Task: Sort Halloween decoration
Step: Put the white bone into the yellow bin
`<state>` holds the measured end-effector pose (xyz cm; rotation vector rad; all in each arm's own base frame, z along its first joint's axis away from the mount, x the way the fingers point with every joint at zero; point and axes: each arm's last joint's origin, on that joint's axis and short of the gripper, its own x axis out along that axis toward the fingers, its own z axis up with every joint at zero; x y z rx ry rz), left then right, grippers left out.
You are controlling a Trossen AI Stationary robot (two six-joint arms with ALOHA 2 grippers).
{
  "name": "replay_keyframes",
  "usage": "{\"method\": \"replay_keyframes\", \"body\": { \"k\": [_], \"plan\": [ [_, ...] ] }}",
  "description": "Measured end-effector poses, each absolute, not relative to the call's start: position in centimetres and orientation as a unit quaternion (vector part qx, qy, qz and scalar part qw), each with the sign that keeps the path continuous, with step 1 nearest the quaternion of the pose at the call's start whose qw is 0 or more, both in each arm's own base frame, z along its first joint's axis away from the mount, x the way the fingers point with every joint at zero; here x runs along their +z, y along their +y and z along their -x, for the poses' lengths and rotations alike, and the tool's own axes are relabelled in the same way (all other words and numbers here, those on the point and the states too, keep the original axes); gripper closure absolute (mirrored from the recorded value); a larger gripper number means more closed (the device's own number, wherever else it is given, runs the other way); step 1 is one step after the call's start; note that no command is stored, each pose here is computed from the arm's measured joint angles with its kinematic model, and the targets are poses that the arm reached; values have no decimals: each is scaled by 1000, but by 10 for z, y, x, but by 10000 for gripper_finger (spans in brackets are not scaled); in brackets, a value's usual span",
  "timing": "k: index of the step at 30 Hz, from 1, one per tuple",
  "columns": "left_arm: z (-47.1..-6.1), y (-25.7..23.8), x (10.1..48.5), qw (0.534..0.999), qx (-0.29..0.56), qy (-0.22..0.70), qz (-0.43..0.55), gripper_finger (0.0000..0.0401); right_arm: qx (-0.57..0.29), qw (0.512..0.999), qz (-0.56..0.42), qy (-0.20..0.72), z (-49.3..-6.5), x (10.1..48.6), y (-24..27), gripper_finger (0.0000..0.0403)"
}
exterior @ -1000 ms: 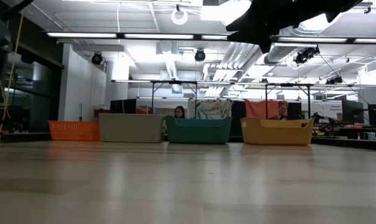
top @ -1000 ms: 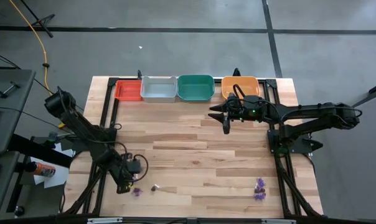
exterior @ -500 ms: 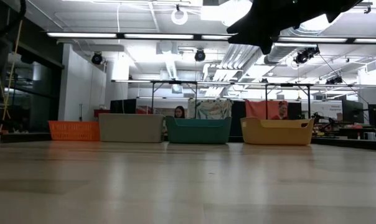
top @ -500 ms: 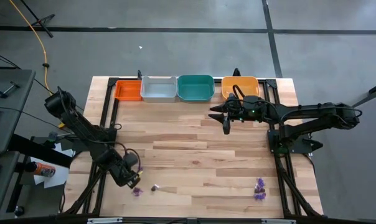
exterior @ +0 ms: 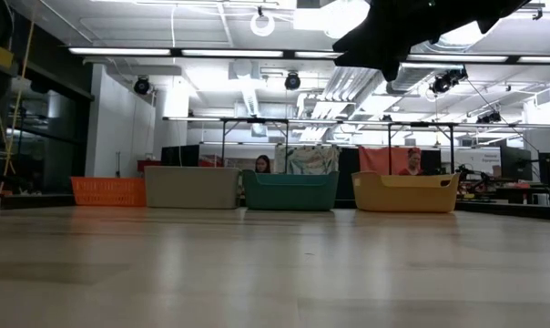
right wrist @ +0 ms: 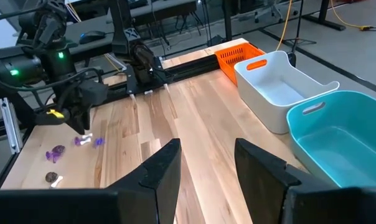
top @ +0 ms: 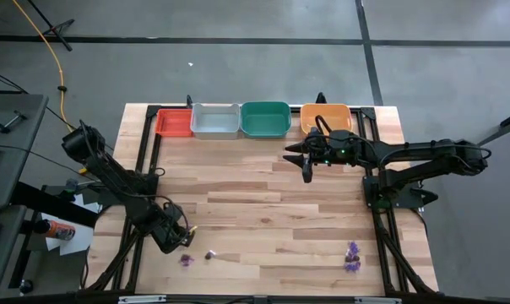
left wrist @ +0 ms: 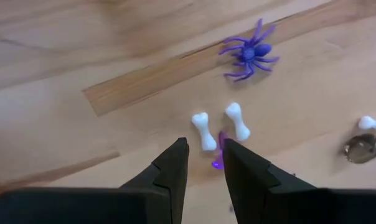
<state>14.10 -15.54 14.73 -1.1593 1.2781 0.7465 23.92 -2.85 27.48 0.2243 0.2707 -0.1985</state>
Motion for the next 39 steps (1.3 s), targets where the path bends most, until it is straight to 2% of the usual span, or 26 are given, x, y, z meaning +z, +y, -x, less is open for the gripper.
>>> {"method": "replay_keyframes", "body": {
  "k": [24,28,33,39],
  "plan": [
    [-148,-155,136,579,348,547,494,314,-99,979,-111,137,-239,274,-28,258],
    [-148,-156,134,574,351,553,491,338,-99,979,-112,138,-239,274,-28,258],
    [-148,-156,132,572,354,557,487,390,-99,979,-112,138,-239,274,-28,258],
    [-148,-155,133,579,347,557,483,396,-99,979,-112,138,-239,274,-28,258]
  ]
}}
